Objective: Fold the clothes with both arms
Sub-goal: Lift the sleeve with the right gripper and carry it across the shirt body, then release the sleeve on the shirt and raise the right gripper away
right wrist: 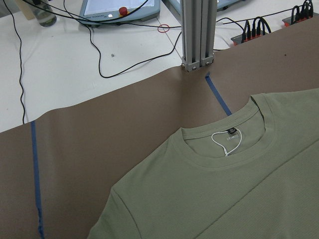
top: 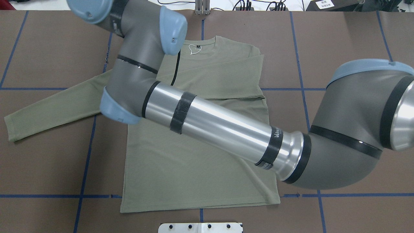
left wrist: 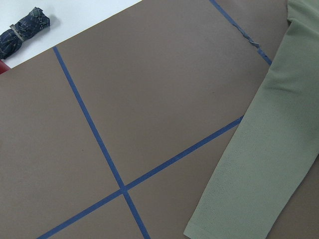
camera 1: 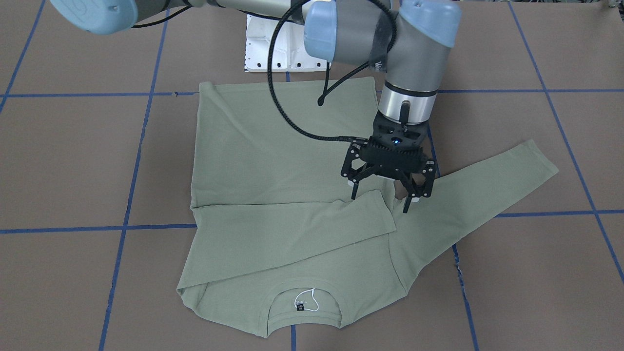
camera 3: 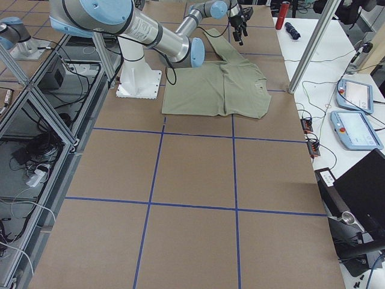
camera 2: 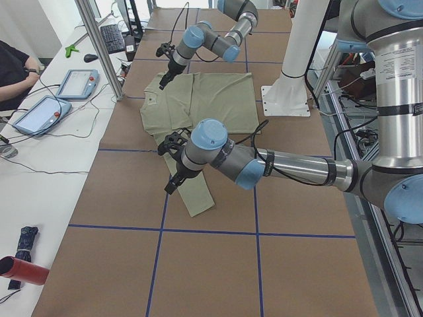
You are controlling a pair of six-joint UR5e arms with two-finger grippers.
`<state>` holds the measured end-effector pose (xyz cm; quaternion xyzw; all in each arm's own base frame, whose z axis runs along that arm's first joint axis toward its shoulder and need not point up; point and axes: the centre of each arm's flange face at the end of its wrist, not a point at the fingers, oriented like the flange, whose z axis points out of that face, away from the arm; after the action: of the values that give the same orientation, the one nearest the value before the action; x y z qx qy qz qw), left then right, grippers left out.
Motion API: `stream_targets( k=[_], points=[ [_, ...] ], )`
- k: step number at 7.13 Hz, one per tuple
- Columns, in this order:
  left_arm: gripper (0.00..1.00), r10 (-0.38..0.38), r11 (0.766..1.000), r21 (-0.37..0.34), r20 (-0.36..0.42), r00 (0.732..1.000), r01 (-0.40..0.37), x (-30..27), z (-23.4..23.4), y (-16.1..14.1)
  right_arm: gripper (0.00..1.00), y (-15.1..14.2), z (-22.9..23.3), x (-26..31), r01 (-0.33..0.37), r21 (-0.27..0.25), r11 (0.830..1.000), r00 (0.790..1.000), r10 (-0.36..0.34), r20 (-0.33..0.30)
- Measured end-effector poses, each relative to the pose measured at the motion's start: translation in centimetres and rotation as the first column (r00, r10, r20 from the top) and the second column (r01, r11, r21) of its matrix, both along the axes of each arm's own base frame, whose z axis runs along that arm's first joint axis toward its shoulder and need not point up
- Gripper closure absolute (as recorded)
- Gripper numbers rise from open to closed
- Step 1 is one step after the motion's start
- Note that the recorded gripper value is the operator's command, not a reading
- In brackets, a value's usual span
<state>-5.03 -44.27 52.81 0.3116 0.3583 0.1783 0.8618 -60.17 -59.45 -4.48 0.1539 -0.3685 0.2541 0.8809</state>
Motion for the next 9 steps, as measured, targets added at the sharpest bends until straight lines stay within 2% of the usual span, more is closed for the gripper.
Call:
stream_targets(
  k=[1,3,4,6,8,9],
  points=[
    [0.0,0.004,1.0,0.018,-0.001,1.0,-0.004,0.2,0.4,0.4,0.0,-2.1,4.1,3.9,0.085,0.002,0.996,0.996,-0.085,-0.006],
    [0.0,0.008,1.0,0.005,-0.002,1.0,-0.008,0.8,2.2,1.5,0.0,-4.3,13.7,13.9,0.227,0.047,0.973,0.974,-0.226,-0.021],
    [0.0,0.002,1.0,-0.016,-0.017,1.0,-0.002,2.0,2.6,2.0,0.0,-4.4,18.3,20.0,0.298,0.079,0.951,0.955,-0.297,-0.025],
    [0.0,-0.032,0.997,-0.067,-0.027,0.999,0.031,7.3,3.5,3.1,0.0,-3.3,26.6,31.9,0.419,0.147,0.896,0.908,-0.416,-0.054],
    [0.0,-0.017,0.997,-0.073,0.01,1.0,0.017,11.5,6.3,5.8,0.0,0.0,35.1,41.6,0.516,0.185,0.836,0.856,-0.508,-0.092],
    [0.0,-0.005,0.998,-0.065,0.041,0.999,0.008,12.9,8.5,6.7,0.0,1.9,38.0,45.0,0.54,0.195,0.819,0.842,-0.529,-0.109]
  ],
)
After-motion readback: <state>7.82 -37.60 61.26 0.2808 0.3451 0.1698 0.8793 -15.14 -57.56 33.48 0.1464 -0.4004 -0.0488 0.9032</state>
